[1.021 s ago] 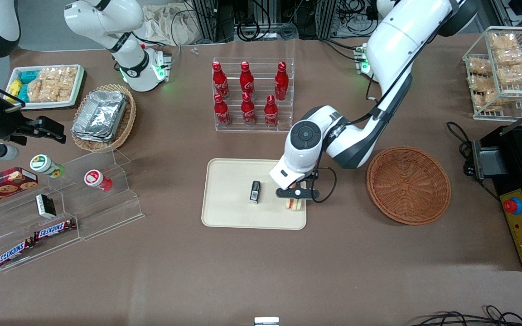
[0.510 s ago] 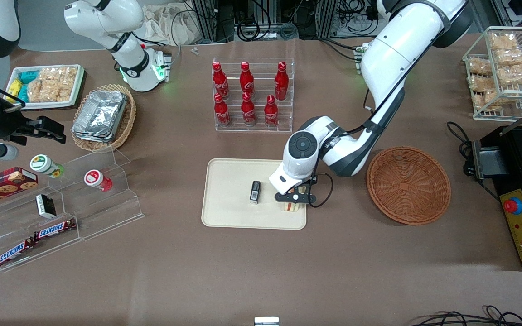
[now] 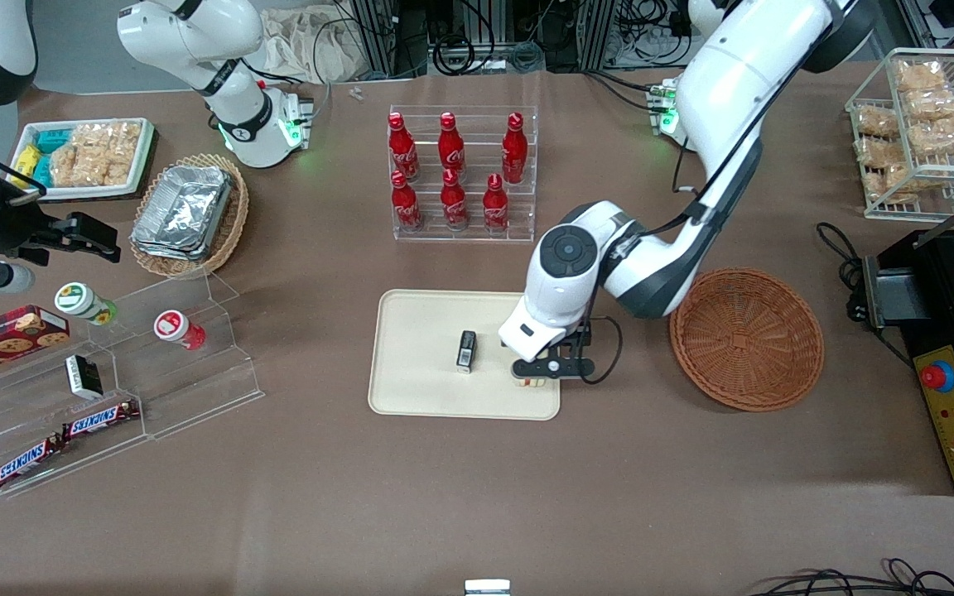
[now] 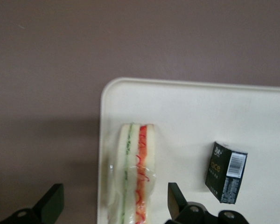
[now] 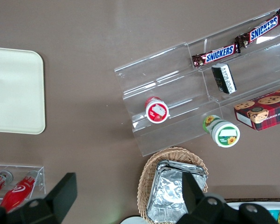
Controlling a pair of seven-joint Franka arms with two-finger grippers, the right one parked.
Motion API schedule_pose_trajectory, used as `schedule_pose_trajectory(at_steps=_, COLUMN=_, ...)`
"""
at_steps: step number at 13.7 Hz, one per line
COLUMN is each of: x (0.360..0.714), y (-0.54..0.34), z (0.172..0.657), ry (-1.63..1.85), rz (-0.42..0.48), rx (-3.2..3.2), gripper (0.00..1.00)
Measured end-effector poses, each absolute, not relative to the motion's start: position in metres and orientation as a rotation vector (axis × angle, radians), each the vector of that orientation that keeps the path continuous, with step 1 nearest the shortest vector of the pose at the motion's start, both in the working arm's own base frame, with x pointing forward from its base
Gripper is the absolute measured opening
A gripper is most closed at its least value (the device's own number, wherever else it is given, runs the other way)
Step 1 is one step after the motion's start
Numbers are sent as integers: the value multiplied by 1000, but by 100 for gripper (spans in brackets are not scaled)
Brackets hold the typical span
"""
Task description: Place sandwich from basket to tray
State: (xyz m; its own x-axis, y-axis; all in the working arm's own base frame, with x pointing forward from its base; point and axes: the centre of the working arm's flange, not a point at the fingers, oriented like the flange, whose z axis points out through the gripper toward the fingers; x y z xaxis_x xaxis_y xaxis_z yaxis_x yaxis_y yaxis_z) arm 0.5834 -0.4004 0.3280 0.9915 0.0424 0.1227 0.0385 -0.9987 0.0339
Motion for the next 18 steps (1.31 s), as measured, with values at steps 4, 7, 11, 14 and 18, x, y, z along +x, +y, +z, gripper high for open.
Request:
schedule_pose_trajectory(at_steps=4, x=614, y=-338, z=407, ry=235, rz=242, rx=3145, gripper=100)
schedule_pose_trajectory(at_steps=7, x=627, y=-306, z=449, ry=236, rz=162, rx=3099, gripper=100)
schedule_pose_trajectory(at_steps=11, x=624, y=-237, z=507, ry=171, rz=21, rx=3108, gripper=100)
schedule_pose_trajectory(at_steps=14, x=609, y=-189, z=551, ry=92, rz=-49, rx=3117, gripper=100)
schedule_pose_trajectory(at_steps=18, x=585, y=-151, z=597, ry=103, rz=-54, rx=3166, gripper=100)
